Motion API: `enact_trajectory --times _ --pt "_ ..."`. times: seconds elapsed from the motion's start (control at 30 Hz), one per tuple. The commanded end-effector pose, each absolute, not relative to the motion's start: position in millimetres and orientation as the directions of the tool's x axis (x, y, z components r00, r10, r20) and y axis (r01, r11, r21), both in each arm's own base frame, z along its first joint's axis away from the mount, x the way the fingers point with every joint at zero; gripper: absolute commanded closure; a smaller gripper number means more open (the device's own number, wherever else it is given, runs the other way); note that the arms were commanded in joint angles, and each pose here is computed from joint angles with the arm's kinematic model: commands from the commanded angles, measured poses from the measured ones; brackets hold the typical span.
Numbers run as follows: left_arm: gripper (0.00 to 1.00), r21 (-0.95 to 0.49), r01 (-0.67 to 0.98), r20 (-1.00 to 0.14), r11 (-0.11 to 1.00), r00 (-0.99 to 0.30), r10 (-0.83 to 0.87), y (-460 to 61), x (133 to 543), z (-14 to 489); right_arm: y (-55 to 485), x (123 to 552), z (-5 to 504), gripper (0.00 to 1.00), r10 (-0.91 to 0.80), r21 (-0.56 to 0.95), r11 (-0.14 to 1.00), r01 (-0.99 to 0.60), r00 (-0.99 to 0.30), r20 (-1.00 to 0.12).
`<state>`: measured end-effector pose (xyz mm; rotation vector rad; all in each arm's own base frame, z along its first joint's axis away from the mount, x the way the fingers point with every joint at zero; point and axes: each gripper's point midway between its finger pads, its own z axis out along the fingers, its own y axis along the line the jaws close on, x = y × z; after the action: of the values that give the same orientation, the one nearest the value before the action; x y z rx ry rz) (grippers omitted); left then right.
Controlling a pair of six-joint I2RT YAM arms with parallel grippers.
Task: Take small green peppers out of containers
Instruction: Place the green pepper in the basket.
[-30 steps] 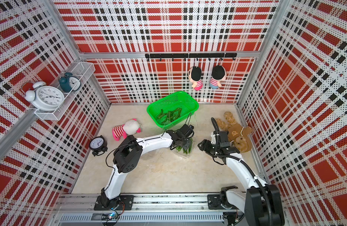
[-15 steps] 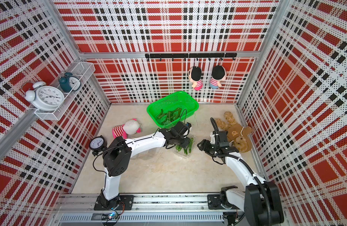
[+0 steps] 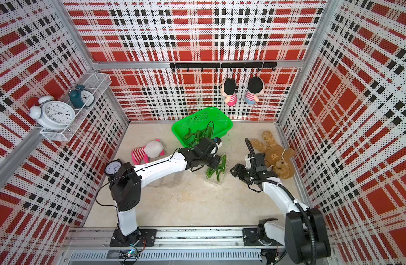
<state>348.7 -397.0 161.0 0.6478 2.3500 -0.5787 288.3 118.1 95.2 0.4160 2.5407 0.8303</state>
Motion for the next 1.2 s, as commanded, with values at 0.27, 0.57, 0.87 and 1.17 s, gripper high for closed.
enact_trajectory --times 0.27,0.57,0.87,1.17 --pt "0.95 -0.383 0.447 -0.825 0.808 -0.56 -0.081 -339.5 478.4 268.9 117.1 300.7 128.9 0.32 0.342 0.569 0.819 0.073 -0.858 -0.384" --pt "0.95 -0.413 0.246 -0.785 0.877 -0.585 -0.205 -265.6 578.7 181.0 113.8 307.0 133.0 0.32 0.299 0.522 0.851 0.054 -0.868 -0.397" --pt "0.57 -0.397 0.131 -0.694 0.908 -0.691 -0.204 -240.0 605.7 84.7 114.3 315.7 142.1 0.32 0.235 0.484 0.875 0.002 -0.876 -0.421" --pt "0.02 -0.354 0.167 -0.78 0.92 -0.595 -0.192 -234.5 596.7 199.8 119.0 314.4 146.6 0.32 0.261 0.525 0.851 0.001 -0.868 -0.422"
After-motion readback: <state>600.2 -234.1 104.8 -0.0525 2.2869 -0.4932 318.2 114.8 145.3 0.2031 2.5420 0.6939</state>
